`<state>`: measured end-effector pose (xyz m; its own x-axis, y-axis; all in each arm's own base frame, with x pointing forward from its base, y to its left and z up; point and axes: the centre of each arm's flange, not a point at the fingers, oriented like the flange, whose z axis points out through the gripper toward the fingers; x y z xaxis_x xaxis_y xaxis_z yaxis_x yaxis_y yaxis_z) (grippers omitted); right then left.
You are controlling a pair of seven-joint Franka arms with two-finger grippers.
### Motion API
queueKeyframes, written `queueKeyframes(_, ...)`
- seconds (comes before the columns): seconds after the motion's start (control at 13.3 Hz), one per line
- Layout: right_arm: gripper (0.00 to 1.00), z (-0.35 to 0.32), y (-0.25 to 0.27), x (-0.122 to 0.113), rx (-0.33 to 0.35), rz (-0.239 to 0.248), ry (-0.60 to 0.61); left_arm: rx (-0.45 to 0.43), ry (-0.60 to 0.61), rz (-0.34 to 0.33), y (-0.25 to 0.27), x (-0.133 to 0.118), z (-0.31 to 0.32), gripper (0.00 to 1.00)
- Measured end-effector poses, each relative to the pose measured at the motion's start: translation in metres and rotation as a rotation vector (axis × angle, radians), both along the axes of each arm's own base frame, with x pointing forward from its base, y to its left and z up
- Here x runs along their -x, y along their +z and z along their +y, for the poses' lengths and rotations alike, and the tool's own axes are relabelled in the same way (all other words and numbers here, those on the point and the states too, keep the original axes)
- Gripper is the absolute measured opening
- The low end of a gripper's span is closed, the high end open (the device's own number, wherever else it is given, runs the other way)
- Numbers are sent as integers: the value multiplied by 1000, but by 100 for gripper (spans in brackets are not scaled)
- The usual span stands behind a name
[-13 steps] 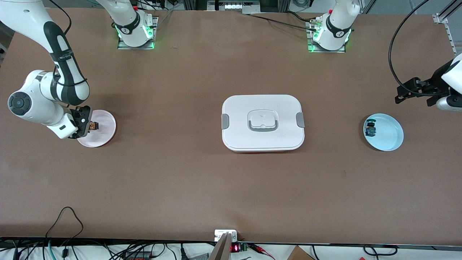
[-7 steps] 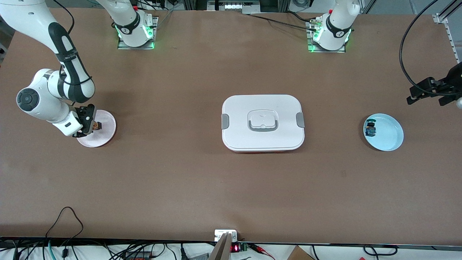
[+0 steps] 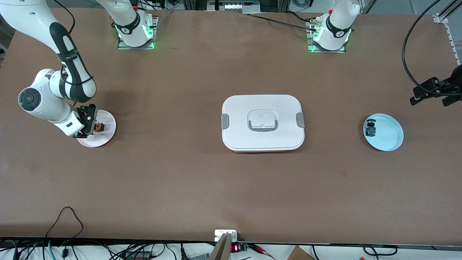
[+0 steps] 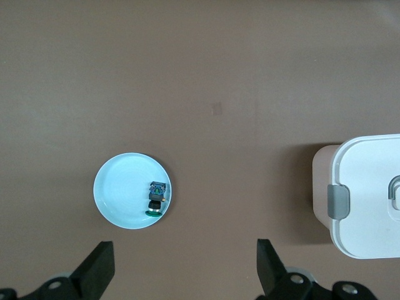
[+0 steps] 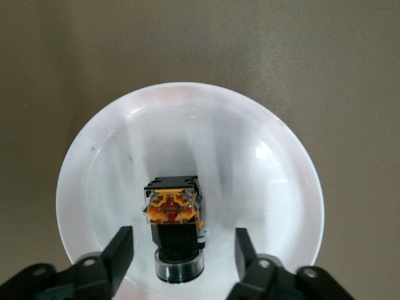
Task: Transfer orange switch to right arm and place
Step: 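Open the right gripper and lift it off the switch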
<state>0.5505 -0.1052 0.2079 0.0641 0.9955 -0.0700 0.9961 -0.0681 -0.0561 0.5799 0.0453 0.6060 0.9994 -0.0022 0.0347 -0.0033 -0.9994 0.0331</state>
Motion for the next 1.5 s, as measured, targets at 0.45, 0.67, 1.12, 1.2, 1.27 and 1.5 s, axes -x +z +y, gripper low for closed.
queueKeyframes(0.45,100,5,37,-8,1,-61,12,0,0,12,-7,-3,0,100)
queueKeyframes(0.67,100,12,72,-18,-7,-82,16,0,0,16,-8,-4,0,100)
queueKeyframes(1.12,100,36,180,-73,-88,-105,-31,-11,-6,20,-10,-5,-2,100)
queueKeyframes(1.2,100,40,188,-76,-90,-105,-43,-14,-9,20,-10,-5,-3,100)
queueKeyframes(1.27,100,44,195,-78,-92,-93,-65,-19,-11,21,-10,-5,-4,100)
queueKeyframes(1.5,100,51,222,-81,-96,-36,-173,-22,-12,21,-10,-5,-4,100)
